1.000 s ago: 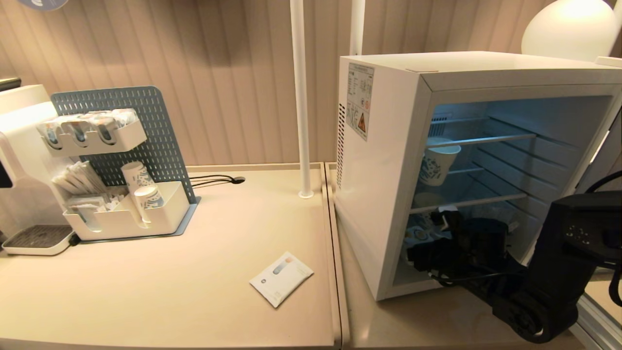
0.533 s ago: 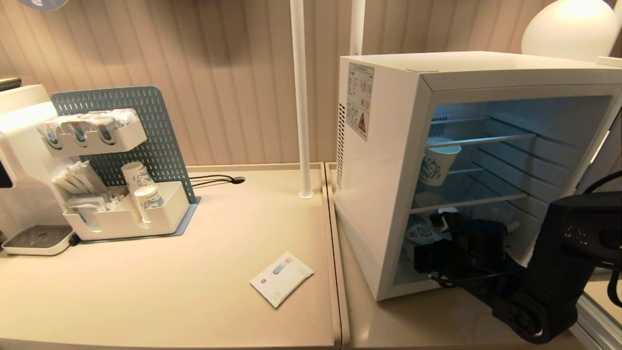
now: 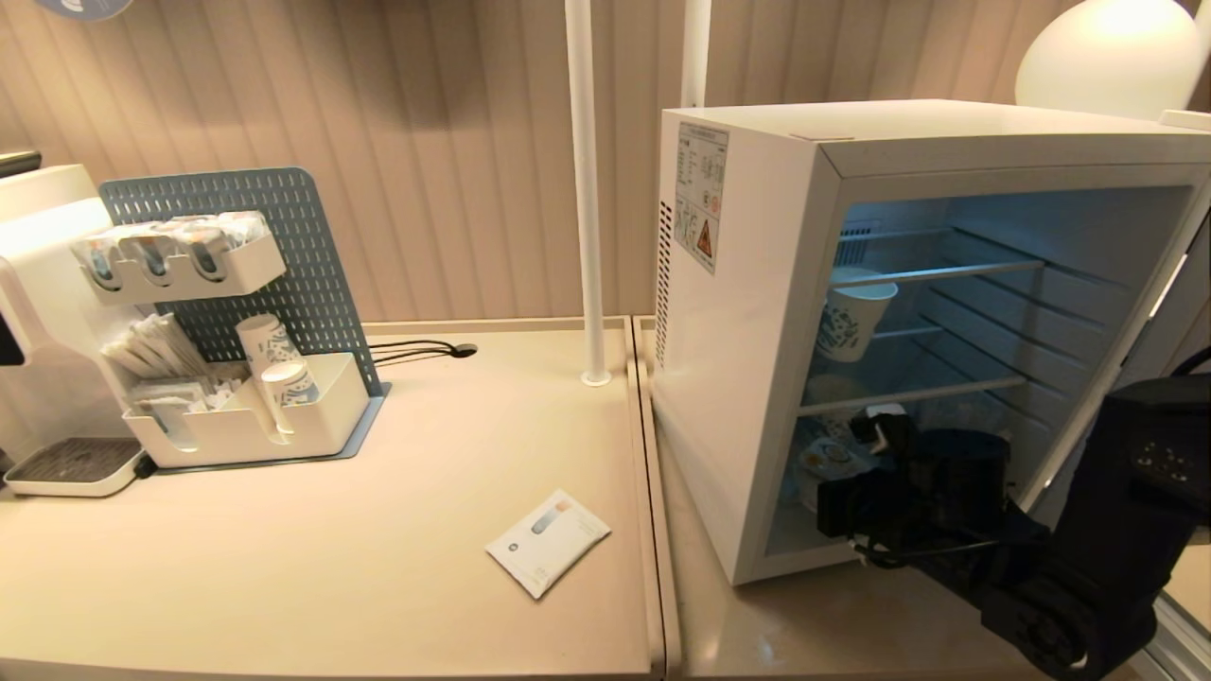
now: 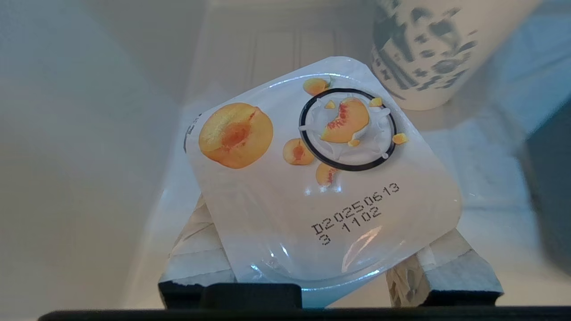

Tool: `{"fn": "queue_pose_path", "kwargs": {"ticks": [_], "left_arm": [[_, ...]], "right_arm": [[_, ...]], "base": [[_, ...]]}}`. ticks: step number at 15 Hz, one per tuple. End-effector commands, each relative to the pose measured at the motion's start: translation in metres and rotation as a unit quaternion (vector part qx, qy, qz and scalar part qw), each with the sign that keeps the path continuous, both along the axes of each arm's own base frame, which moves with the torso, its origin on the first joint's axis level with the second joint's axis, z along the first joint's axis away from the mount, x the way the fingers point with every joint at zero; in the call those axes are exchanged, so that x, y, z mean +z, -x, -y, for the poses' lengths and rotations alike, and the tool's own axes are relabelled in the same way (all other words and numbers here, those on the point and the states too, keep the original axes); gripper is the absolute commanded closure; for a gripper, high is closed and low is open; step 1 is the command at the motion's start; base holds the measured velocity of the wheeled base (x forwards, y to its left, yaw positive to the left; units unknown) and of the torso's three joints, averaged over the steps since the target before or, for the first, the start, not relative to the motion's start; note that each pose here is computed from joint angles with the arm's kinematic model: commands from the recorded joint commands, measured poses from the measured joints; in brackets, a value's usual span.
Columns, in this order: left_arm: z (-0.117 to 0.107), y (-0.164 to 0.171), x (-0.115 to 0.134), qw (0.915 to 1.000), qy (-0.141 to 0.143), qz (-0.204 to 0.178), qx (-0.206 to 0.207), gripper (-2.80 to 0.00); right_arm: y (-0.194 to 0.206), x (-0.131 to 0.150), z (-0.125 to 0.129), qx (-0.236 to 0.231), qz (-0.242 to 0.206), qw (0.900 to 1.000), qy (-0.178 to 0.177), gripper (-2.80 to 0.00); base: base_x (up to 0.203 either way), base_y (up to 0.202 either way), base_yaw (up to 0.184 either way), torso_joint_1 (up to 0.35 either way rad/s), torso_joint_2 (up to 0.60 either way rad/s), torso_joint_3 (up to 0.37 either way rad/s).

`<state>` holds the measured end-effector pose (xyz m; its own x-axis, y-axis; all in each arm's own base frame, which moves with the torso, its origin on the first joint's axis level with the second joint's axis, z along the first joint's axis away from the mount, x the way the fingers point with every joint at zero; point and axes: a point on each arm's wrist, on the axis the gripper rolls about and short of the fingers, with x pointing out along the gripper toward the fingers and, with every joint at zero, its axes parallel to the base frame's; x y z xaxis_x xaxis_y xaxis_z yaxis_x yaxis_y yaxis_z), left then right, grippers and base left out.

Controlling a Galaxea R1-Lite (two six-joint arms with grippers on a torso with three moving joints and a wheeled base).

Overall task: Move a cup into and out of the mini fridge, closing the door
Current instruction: Take the yoghurt out of the freezer, then place the yoghurt on the freezer

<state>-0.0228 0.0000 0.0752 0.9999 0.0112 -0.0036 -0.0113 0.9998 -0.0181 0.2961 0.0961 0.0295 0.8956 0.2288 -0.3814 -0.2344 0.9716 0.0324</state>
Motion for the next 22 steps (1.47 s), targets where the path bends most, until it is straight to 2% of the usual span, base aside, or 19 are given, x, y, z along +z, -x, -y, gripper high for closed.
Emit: {"fn": "queue_pose_path", "kwargs": {"ticks": [1,3,5,9,13,18,22], "left_arm": [[0.0,0.0,0.0,1.0,0.0,0.0,0.001,0.0],[0.0,0.0,0.0,1.0,0.0,0.0,0.001,0.0],[0.0,0.0,0.0,1.0,0.0,0.0,0.001,0.0],[0.0,0.0,0.0,1.0,0.0,0.0,0.001,0.0],[0.0,0.0,0.0,1.0,0.0,0.0,0.001,0.0],[0.0,0.0,0.0,1.0,0.001,0.0,0.001,0.0],[0.0,0.0,0.0,1.0,0.001,0.0,0.001,0.0]], "right_arm": [[0.01,0.019,0.003,0.0,0.023,1.0,-0.008,0.0],[0.024,0.035,0.007,-0.003,0.039,0.999,-0.012,0.0],[0.037,0.061,0.013,-0.019,0.076,0.997,-0.02,0.0],[0.078,0.102,0.03,-0.113,0.118,0.986,-0.007,0.0],[0.12,0.116,0.047,-0.184,0.141,0.973,0.005,0.0],[0.165,0.147,0.054,-0.167,0.176,0.97,-0.017,0.0],[0.201,0.172,0.064,-0.147,0.174,0.973,-0.023,0.0]], "base": [[0.0,0.0,0.0,0.0,0.0,0.0],[0.0,0.0,0.0,0.0,0.0,0.0],[0.0,0.0,0.0,0.0,0.0,0.0],[0.0,0.0,0.0,0.0,0.0,0.0],[0.0,0.0,0.0,0.0,0.0,0.0],[0.0,0.0,0.0,0.0,0.0,0.0],[0.0,0.0,0.0,0.0,0.0,0.0]]}}
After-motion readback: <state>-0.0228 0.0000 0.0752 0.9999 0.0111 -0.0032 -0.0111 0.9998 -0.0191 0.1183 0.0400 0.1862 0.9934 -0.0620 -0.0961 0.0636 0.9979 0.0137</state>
